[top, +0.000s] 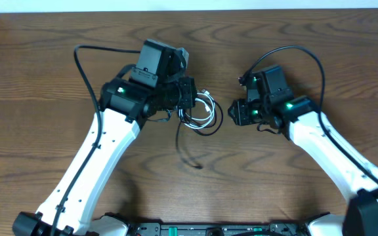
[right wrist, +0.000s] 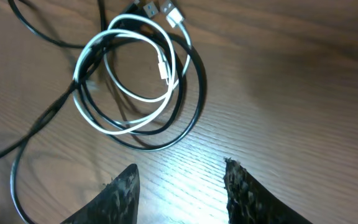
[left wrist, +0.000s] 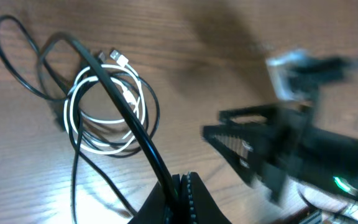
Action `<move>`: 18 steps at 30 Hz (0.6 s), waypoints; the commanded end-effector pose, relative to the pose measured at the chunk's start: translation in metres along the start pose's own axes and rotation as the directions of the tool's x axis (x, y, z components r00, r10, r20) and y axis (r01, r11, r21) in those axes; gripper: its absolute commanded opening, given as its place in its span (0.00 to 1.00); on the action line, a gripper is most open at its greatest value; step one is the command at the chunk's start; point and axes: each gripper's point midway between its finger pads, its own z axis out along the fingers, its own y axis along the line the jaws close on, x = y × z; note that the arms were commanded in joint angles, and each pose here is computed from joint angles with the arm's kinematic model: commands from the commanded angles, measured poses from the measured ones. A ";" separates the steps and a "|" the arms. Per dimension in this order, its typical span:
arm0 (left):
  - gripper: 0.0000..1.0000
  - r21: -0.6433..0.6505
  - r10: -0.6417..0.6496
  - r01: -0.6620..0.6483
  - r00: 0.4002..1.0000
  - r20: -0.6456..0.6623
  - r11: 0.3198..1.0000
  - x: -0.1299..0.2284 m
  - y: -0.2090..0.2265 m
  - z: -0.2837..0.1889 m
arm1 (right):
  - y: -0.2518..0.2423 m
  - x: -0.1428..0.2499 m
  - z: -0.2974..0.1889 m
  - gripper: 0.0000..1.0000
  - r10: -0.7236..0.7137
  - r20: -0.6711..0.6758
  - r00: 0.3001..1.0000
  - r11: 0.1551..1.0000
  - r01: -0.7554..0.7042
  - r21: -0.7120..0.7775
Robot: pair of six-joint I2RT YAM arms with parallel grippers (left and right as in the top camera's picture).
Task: Untangle cables
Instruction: 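Pull the black cable left and the white cable right, separating them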
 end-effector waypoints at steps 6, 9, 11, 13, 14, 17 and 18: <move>0.07 0.270 0.146 -0.159 0.987 0.069 0.950 -0.013 -0.071 -0.059 | 0.019 0.007 0.048 0.44 0.048 -0.083 0.995 0.984 -0.061 -0.169; 0.07 0.330 0.164 -0.184 0.983 0.087 0.926 -0.012 -0.084 -0.071 | 0.020 0.009 0.064 0.44 0.038 -0.088 0.995 0.983 -0.053 -0.175; 0.07 0.355 0.177 -0.208 0.977 0.117 0.912 -0.012 -0.091 -0.081 | 0.020 0.013 0.074 0.44 0.031 -0.101 0.994 0.983 -0.049 -0.175; 0.07 0.362 0.189 -0.237 0.968 0.164 0.902 -0.015 -0.096 -0.092 | 0.017 0.020 0.083 0.38 0.033 -0.123 0.992 0.986 -0.052 -0.159; 0.07 0.364 0.193 -0.252 0.962 0.191 0.897 -0.018 -0.097 -0.099 | 0.016 0.026 0.087 0.31 0.034 -0.141 0.989 0.987 -0.055 -0.149; 0.07 0.317 0.206 -0.296 0.935 0.289 0.901 -0.031 -0.087 -0.122 | -0.003 0.043 0.093 0.03 0.063 -0.197 0.978 0.996 -0.075 -0.054; 0.07 0.292 0.189 -0.283 0.931 0.312 0.914 -0.036 -0.078 -0.128 | -0.011 0.046 0.092 0.01 0.072 -0.205 0.976 0.997 -0.076 -0.012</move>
